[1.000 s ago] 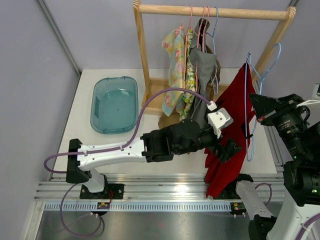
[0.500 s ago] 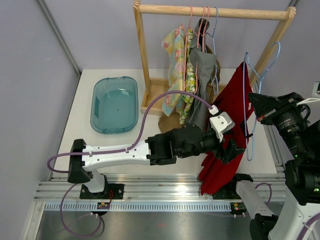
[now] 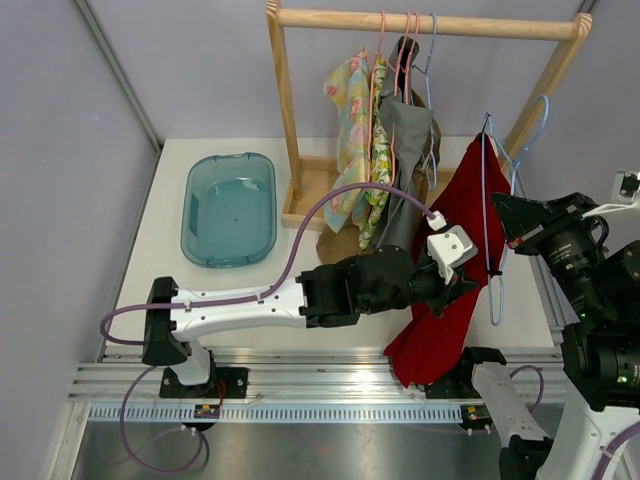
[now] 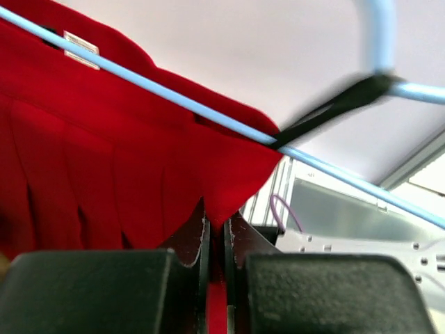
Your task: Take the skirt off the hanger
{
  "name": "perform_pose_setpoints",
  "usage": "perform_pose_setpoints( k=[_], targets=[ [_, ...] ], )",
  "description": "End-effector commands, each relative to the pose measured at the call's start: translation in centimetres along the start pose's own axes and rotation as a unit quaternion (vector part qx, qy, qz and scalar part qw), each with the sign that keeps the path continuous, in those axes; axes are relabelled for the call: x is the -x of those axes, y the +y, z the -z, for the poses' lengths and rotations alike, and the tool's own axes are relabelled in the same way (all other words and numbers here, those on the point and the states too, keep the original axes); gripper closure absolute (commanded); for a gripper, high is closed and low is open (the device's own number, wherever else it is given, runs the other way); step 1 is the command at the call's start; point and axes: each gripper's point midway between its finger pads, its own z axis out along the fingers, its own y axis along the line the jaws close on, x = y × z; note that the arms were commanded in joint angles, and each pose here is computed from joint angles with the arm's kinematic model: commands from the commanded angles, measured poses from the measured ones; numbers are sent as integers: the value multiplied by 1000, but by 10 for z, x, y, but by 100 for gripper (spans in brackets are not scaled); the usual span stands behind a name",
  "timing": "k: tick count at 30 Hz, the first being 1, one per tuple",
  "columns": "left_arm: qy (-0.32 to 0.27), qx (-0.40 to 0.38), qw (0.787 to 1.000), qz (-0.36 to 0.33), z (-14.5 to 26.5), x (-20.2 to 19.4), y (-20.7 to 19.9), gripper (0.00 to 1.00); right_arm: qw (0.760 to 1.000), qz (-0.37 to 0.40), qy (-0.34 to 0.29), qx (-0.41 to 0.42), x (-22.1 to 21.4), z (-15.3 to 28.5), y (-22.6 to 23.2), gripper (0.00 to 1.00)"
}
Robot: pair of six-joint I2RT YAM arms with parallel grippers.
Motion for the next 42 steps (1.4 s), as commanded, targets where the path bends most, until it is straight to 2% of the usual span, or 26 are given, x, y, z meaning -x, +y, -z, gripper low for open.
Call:
perform_pose_setpoints(
  k=[1, 7, 13, 18, 23, 25, 26, 30, 32, 34, 35, 38, 42],
  targets=[
    [-72, -32, 997, 6, 45, 73, -26, 100, 997, 42, -60, 22, 21, -10, 3, 100],
    [-56, -69, 996, -9, 68, 78, -61, 100, 992, 51, -102, -50, 23, -25, -40, 100],
    [-12, -143, 989, -25, 72, 57, -105, 100, 983, 45, -125, -126, 22, -40, -82, 100],
    [50, -200, 978, -44, 70, 21, -149, 100, 978, 36, -150, -138, 33, -46, -86, 100],
    [69, -202, 976, -43, 75, 3, -161, 100, 977, 47, -150, -143, 44, -51, -83, 100],
    [71, -179, 980, -44, 79, -1, -150, 100, 978, 49, -150, -135, 48, -45, -74, 100],
    [89, -167, 981, -48, 78, -20, -143, 100, 979, 48, -142, -138, 46, -42, -74, 100],
    [122, -116, 984, -61, 84, -50, -116, 100, 979, 50, -147, -132, 54, -16, -57, 100],
    [129, -73, 987, -67, 84, -57, -96, 100, 982, 44, -130, -130, 47, -6, -52, 100],
    [136, 2, 988, -71, 80, -63, -65, 100, 985, 36, -125, -109, 47, 9, -36, 100],
    [158, 38, 983, -80, 79, -72, -44, 100, 989, 21, -106, -101, 37, 14, -32, 100],
    [167, 146, 970, -101, 90, -60, 7, 100, 997, -26, -62, -45, 14, 33, -5, 100],
    [169, 230, 950, -126, 122, -33, 57, 100, 995, -91, 11, 31, -22, 62, 29, 100]
  ],
)
